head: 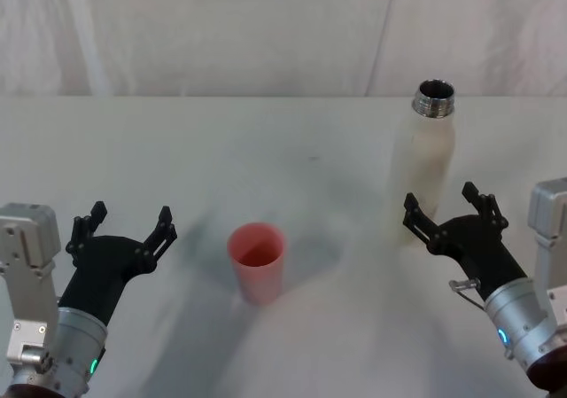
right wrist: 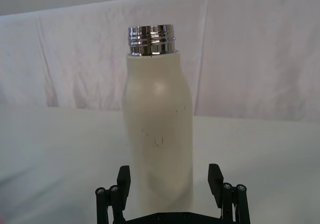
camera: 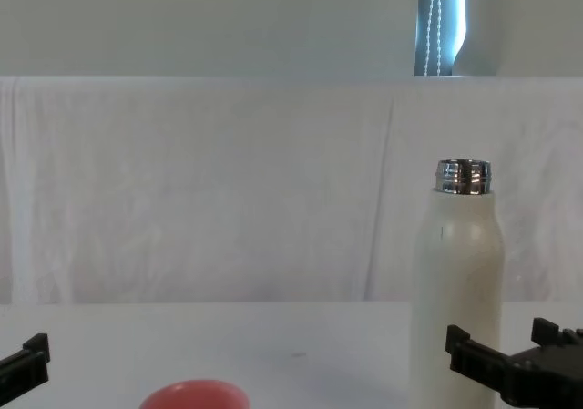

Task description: Grasp the thermos with one hand and pour water into the cup lid.

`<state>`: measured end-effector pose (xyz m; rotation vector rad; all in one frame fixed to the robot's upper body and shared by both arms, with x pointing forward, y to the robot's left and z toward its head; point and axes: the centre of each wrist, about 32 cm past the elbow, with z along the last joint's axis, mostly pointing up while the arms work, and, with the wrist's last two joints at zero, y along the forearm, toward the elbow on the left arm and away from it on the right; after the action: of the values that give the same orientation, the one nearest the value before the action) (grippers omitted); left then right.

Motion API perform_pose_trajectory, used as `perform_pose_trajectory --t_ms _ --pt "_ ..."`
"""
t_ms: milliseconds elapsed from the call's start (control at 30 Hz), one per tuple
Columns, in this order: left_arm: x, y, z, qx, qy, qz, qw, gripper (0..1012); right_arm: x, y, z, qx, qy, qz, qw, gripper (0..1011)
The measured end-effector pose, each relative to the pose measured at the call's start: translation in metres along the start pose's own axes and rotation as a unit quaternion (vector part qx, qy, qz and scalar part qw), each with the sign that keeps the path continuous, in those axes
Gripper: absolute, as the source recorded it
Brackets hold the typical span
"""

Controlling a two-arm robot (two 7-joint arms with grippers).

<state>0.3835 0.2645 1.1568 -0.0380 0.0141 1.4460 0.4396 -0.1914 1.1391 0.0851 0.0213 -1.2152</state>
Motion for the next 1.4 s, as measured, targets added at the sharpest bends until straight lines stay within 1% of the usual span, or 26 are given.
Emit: perform_pose_trajectory --t_ms 167,400,1400 --pt "0.0000 0.000 0.000 0.000 0.000 0.000 1.0000 1001 0.0021 0.007 0.002 0.001 -0.004 0.002 1.0000 1001" --pt "0.0000 0.000 0.000 0.000 0.000 0.000 1.0000 1001 0.0024 0.014 0.004 0.004 -0.007 0.008 0.9999 1001" --pt "0.0000 0.000 0.000 0.000 0.000 0.000 1.0000 1001 0.0041 0.034 0.009 0.007 -0.021 0.024 0.9995 1001"
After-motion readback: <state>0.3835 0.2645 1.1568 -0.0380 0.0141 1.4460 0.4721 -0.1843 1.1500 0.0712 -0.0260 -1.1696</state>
